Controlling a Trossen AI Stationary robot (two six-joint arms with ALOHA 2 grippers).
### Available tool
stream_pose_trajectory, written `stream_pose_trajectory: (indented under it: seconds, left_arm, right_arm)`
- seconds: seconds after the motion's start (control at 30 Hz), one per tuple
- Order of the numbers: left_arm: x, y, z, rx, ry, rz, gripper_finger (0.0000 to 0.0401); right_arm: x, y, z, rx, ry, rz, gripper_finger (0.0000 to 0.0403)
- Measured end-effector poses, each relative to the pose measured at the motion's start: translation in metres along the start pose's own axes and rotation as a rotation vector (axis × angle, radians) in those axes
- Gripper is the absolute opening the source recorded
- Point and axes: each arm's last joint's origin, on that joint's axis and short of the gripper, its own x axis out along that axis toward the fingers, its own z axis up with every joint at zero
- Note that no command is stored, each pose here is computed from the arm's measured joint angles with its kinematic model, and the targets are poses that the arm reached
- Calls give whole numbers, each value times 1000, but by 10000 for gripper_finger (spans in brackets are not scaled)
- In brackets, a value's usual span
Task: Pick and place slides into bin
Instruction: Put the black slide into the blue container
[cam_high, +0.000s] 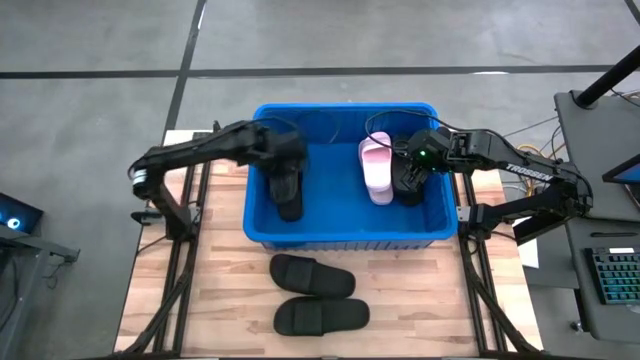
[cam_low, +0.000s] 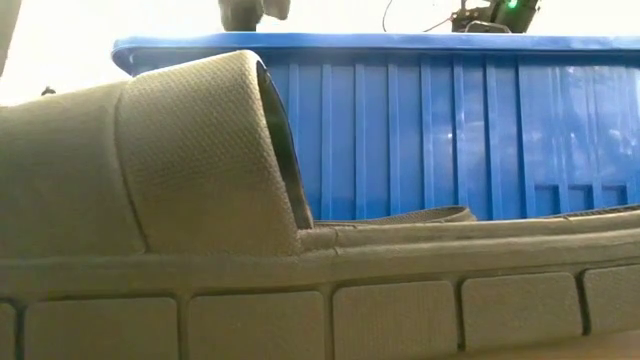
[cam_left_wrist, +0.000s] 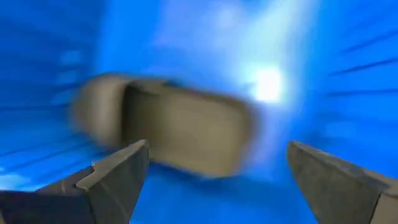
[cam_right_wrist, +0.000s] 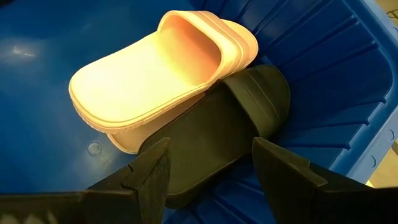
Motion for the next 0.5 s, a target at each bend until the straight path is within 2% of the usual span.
stream_pose_trajectory:
  seconds: [0.13,0.27,0.5]
  left_arm:
    - [-30,-30,-10,-85,-95,-210,364]
    - [-53,-59,-20,-180,-157,-325,363]
    - [-70,-111,-22,-324,-227,-507,363]
  right_arm:
    - [0,0,0,0,-1,0,215]
    - [0,0,0,-1,-1,1,215]
    - [0,0,0,-44,5,1,215]
